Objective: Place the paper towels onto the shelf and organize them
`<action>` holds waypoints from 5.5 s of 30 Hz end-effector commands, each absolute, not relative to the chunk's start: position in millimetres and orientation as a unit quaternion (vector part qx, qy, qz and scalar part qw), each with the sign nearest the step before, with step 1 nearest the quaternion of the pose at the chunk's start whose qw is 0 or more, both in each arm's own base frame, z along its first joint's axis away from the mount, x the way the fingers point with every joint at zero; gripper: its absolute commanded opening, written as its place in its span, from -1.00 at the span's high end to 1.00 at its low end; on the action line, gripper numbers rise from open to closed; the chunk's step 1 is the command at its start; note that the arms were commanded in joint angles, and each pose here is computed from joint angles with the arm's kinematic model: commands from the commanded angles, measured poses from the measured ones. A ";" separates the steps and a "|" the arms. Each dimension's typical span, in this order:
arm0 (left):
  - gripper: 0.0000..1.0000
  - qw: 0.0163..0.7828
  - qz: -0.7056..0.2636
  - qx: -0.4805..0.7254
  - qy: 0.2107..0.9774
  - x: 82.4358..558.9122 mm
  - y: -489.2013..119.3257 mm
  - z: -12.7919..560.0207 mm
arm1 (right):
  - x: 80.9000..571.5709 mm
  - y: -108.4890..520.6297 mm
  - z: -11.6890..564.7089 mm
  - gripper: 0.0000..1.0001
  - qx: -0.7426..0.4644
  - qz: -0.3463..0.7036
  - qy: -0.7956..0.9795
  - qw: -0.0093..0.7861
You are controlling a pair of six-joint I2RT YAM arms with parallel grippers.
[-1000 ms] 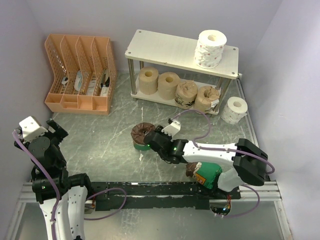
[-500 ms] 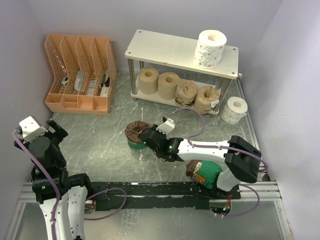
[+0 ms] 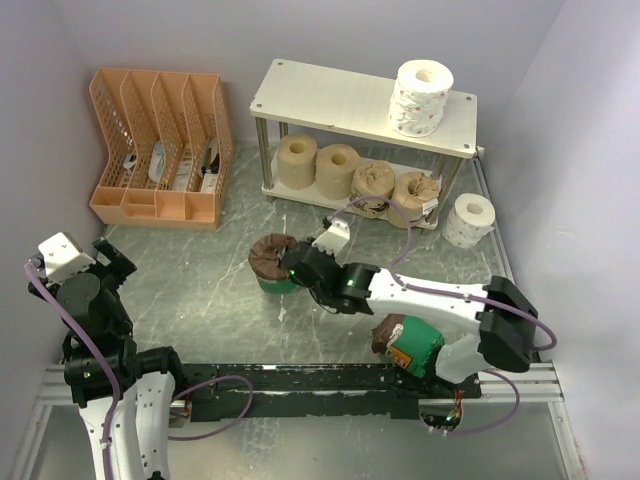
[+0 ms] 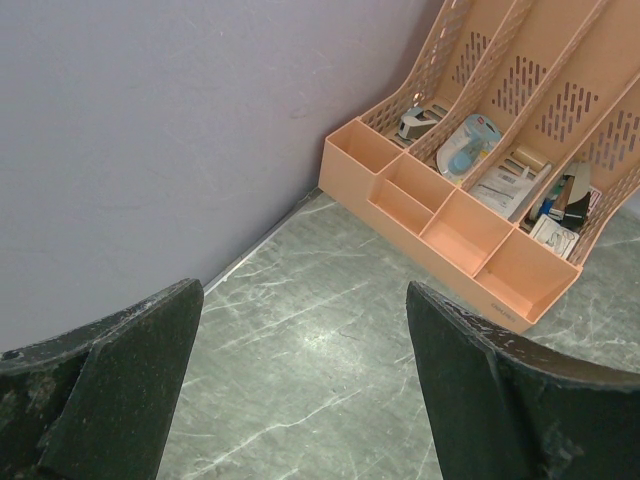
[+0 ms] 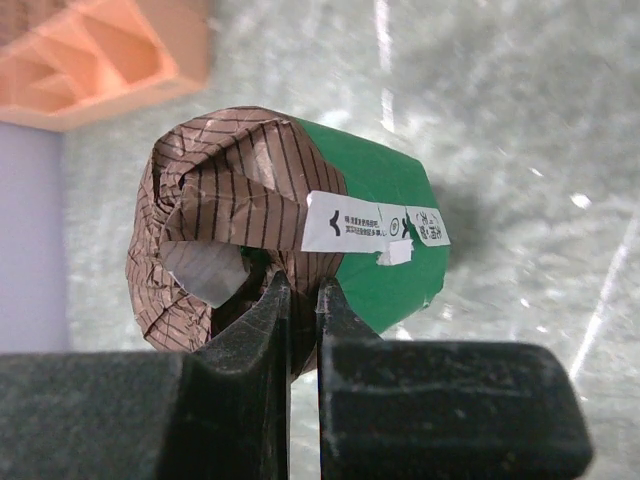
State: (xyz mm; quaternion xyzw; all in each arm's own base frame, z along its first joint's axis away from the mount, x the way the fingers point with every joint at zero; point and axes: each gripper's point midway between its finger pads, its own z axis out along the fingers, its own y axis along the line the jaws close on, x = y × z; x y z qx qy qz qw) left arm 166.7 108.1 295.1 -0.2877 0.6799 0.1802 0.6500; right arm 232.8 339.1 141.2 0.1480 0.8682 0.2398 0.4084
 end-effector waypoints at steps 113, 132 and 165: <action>-0.87 0.103 -0.488 0.466 0.731 123.4 -498.0 100.2 | 217.8 43.9 451.7 -1.00 0.271 0.114 0.650 0.701; -0.87 0.096 -0.469 0.514 0.711 81.2 -510.4 93.7 | 210.9 26.3 435.5 -1.00 0.279 0.088 0.648 0.703; 0.86 0.401 -0.118 0.704 0.574 215.5 -449.3 216.6 | 197.1 1.4 447.0 -1.00 0.298 0.103 0.622 0.717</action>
